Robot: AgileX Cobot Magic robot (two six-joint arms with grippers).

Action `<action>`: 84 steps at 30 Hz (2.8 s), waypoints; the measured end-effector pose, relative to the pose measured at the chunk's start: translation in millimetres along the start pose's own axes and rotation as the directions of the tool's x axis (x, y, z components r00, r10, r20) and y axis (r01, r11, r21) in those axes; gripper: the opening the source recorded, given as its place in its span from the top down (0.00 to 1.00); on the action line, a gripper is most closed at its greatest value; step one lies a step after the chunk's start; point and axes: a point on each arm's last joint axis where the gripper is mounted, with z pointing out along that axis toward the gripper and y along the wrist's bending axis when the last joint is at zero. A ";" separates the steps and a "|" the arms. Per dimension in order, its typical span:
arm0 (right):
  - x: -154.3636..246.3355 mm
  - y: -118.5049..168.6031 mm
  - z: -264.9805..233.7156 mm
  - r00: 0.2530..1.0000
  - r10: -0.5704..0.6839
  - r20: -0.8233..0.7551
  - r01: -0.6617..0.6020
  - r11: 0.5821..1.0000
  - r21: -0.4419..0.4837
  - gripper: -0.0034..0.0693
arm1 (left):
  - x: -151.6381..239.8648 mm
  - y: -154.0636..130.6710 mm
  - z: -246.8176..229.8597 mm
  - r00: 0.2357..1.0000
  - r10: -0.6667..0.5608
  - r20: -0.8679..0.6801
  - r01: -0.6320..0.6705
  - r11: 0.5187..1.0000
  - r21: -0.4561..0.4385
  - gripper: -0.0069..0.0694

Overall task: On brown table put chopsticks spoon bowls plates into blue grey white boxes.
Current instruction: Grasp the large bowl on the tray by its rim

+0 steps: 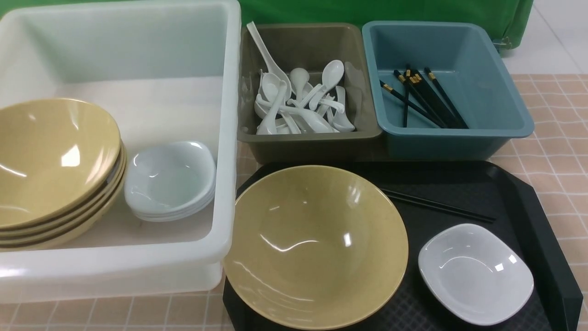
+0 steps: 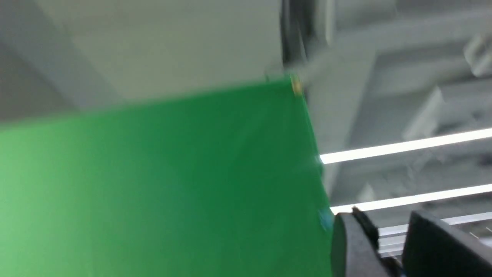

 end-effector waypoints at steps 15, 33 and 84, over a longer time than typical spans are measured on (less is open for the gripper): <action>-14.1 -7.5 69.0 0.812 -0.061 -0.581 0.181 0.972 0.150 0.90 | -55.7 -18.4 136.6 0.863 -0.138 -0.485 0.133 0.990 -0.045 0.91; 57.2 15.8 25.9 -0.017 -0.301 -0.953 -0.092 0.950 -0.299 0.90 | 116.5 -195.7 182.3 -0.136 0.481 -0.866 0.575 0.750 0.326 0.91; 68.4 15.7 27.8 0.061 -0.349 -0.935 -0.074 0.933 -0.353 0.89 | 306.2 -248.9 178.5 -0.511 0.651 -0.561 0.305 0.748 0.589 0.40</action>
